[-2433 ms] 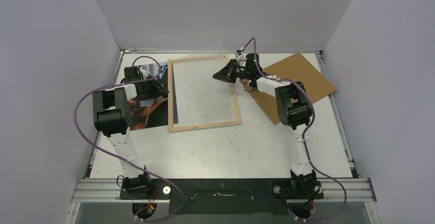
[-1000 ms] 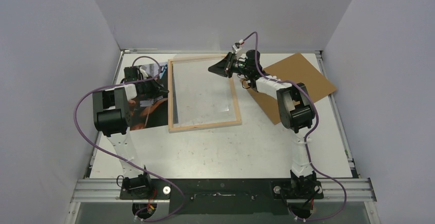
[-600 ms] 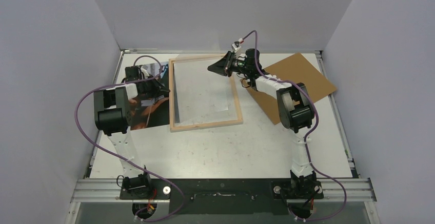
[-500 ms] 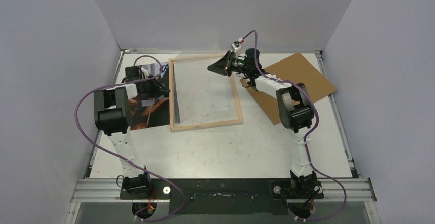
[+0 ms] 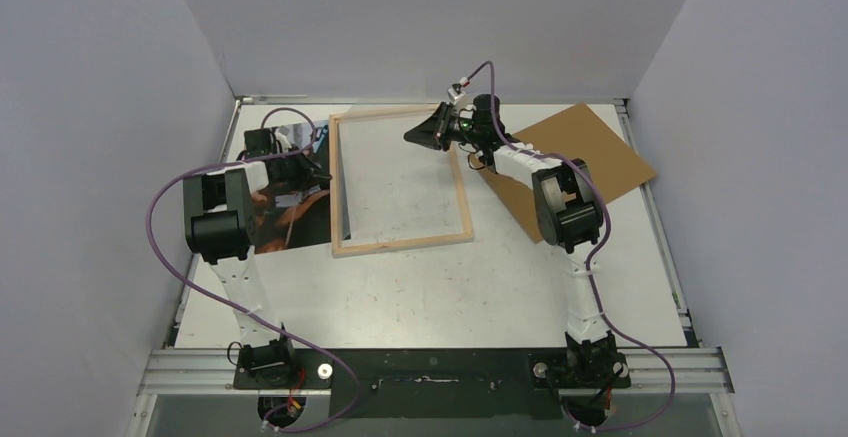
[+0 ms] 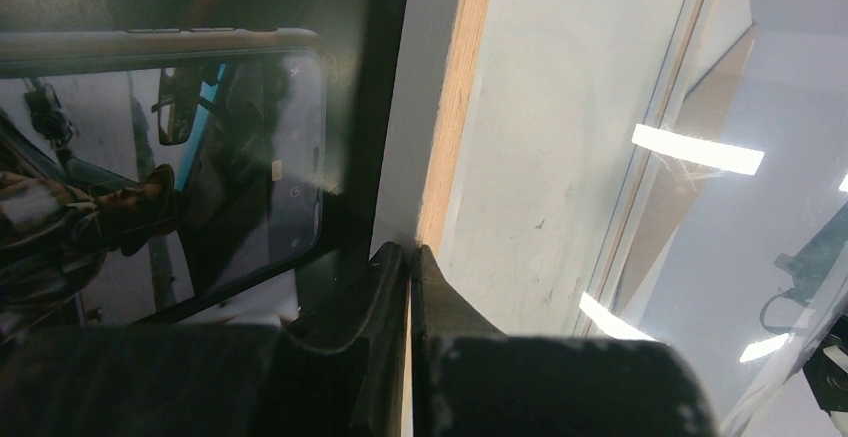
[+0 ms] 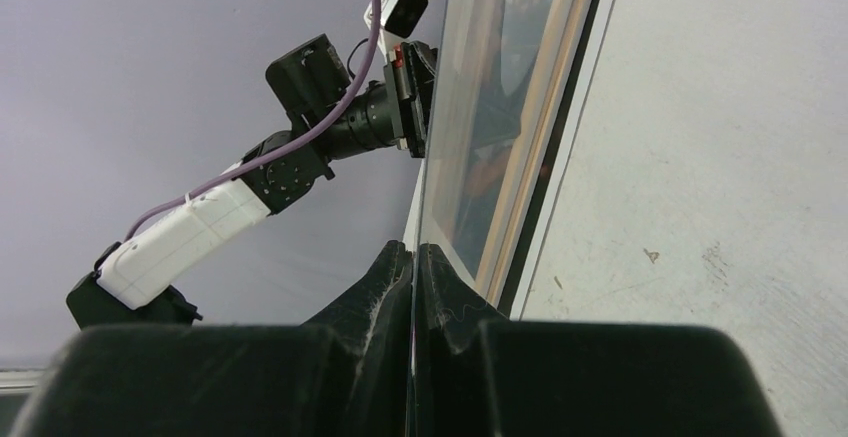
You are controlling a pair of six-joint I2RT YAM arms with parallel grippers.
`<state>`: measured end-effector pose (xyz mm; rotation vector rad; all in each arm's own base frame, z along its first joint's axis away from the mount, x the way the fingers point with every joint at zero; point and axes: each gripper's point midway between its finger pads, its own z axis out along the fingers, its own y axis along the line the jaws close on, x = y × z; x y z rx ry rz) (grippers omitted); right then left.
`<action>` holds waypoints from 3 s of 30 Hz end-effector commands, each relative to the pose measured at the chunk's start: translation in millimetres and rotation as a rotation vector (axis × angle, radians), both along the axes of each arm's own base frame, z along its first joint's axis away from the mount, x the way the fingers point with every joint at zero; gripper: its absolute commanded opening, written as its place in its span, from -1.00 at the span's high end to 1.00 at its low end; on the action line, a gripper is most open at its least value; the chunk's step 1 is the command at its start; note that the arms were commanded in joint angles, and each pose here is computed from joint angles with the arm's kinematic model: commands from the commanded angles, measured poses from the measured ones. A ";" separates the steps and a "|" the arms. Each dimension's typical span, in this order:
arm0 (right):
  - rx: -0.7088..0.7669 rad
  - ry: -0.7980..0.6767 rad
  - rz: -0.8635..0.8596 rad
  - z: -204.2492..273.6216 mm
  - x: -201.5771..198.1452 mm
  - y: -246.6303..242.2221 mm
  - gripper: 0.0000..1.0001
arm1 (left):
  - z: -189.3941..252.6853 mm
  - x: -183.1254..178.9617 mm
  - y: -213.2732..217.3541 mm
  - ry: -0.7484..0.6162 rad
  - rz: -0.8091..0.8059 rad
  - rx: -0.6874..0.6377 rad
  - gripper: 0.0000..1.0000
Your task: Put the photo into the frame
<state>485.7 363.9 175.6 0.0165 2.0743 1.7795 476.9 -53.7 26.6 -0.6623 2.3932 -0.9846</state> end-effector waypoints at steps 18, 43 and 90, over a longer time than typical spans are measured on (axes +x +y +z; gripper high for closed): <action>0.112 -0.137 0.098 35.8 -7.1 5.1 1.00 | -59.6 -26.5 1.6 0.172 -0.005 0.106 0.98; 0.070 -0.087 0.102 10.1 2.5 8.3 1.00 | -58.7 -25.8 1.5 0.174 -0.010 0.106 0.98; -0.172 0.008 0.001 -40.8 33.1 -29.6 -0.02 | -50.3 -32.0 -1.1 0.174 -0.017 0.120 0.98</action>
